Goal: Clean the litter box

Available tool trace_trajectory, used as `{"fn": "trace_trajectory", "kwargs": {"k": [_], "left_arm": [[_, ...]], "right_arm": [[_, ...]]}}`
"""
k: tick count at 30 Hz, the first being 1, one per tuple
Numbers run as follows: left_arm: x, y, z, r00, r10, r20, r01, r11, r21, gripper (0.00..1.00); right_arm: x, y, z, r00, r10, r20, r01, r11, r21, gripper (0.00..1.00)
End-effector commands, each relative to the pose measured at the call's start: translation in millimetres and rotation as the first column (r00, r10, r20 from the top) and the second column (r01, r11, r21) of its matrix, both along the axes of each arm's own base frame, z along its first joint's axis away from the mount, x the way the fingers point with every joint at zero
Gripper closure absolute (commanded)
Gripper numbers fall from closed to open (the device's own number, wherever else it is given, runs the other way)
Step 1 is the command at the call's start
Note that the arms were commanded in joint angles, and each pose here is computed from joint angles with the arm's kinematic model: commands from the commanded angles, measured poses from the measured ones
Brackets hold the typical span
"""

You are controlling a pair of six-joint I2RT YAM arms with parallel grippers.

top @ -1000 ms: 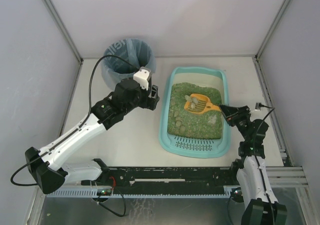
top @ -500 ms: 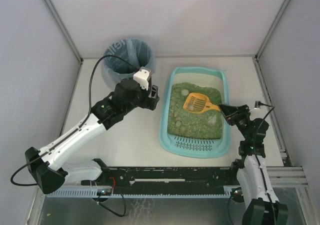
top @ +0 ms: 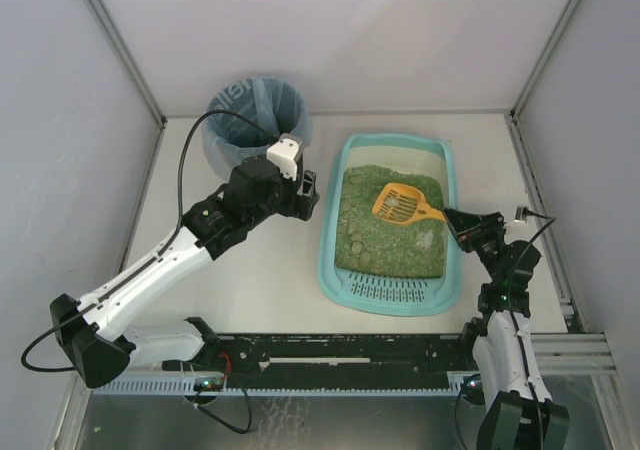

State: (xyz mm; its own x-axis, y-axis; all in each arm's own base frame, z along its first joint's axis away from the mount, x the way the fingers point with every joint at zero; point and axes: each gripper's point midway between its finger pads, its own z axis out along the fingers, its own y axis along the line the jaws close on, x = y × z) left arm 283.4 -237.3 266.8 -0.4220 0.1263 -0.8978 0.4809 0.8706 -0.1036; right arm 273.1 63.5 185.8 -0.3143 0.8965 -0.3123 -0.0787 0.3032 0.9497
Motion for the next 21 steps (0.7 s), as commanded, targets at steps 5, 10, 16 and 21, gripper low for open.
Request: {"fn": "trace_trajectory", "kwargs": {"k": [5,10,16,21], "left_arm": [[2.2,-3.7,42.6,0.996,-0.01,0.083,0.015,0.998,-0.061,0.2],[2.0,-3.6,42.8,0.996,-0.01,0.084,0.015,0.998,-0.062,0.2],[2.0,-4.2,42.3,0.997,-0.012,0.081,0.017,0.998,-0.062,0.2],[3.4,-1.6,42.4,0.996,0.001,0.087,0.004,0.998,-0.055,0.2]], "right_arm": [[-3.9,13.4,38.3,0.989,0.058,0.139,-0.054,0.998,-0.032,1.0],[2.3,-15.5,19.6,0.996,-0.069,0.062,0.067,0.997,0.035,1.0],[2.6,3.1,24.9,0.995,0.04,0.086,-0.041,0.999,0.01,1.0],[-1.5,14.5,30.0,0.988,0.093,0.12,-0.092,0.996,-0.017,1.0]]}}
